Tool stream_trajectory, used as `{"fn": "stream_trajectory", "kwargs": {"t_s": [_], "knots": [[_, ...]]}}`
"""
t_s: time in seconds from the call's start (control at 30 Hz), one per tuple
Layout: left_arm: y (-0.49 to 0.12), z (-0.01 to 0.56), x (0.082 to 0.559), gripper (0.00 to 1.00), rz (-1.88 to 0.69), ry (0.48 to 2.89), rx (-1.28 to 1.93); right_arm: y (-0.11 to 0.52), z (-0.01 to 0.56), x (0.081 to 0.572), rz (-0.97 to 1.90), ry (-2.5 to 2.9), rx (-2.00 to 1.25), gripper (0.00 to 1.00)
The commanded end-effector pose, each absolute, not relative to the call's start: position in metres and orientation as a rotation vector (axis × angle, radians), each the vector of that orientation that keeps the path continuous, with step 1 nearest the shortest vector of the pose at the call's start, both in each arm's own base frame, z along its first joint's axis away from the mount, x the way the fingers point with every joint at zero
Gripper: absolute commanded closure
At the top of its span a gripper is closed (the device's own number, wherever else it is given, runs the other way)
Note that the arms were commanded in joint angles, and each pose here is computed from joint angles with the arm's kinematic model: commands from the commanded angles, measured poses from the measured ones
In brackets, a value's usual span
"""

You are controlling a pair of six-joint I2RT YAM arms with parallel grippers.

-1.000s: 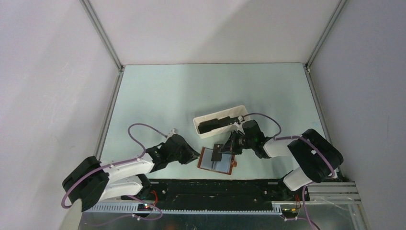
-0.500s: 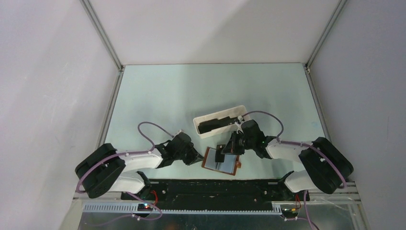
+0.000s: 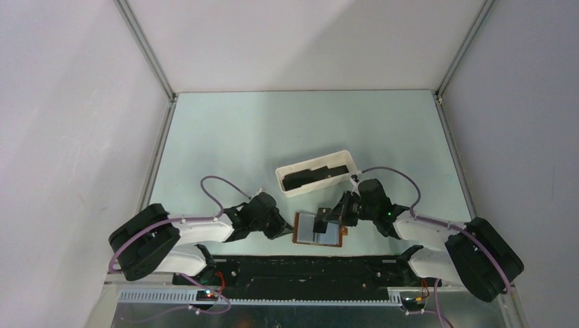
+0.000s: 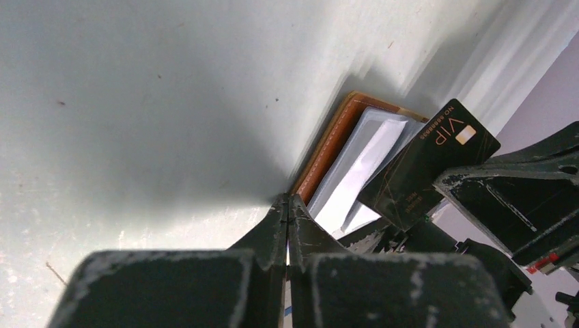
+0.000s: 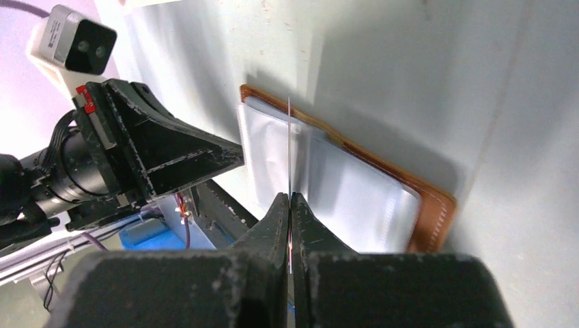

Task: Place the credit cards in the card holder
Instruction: Insert the credit card into the card holder.

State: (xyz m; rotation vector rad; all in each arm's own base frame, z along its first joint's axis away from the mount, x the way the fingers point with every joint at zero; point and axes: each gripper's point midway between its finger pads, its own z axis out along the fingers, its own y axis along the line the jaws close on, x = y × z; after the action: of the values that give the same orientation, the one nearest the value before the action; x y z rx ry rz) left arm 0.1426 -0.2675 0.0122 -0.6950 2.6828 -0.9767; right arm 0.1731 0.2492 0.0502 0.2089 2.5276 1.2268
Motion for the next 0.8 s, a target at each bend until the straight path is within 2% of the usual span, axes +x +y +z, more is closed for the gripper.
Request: {"fn": "stream_trajectory", "kwargs": {"t_s": [0.0, 0.37, 0.53, 0.77], "knots": [[-0.266, 0.005, 0.141, 1.0, -0.927, 2.69, -0.727, 0.234, 0.036, 0.164, 1.171, 2.578, 0.314, 1.0], [-0.271, 0.003, 0.142, 1.0, -0.925, 2.696, -0.728, 0.224, 0.004, 0.156, 1.099, 2.656, 0.24, 1.0], [-0.274, 0.004, 0.144, 1.0, -0.936, 2.694, -0.722, 0.232, 0.009, 0.155, 1.2, 2.629, 0.213, 1.0], [-0.274, 0.002, 0.144, 1.0, -0.936, 2.697, -0.719, 0.235, 0.016, 0.149, 1.323, 2.639, 0.339, 1.0]]}}
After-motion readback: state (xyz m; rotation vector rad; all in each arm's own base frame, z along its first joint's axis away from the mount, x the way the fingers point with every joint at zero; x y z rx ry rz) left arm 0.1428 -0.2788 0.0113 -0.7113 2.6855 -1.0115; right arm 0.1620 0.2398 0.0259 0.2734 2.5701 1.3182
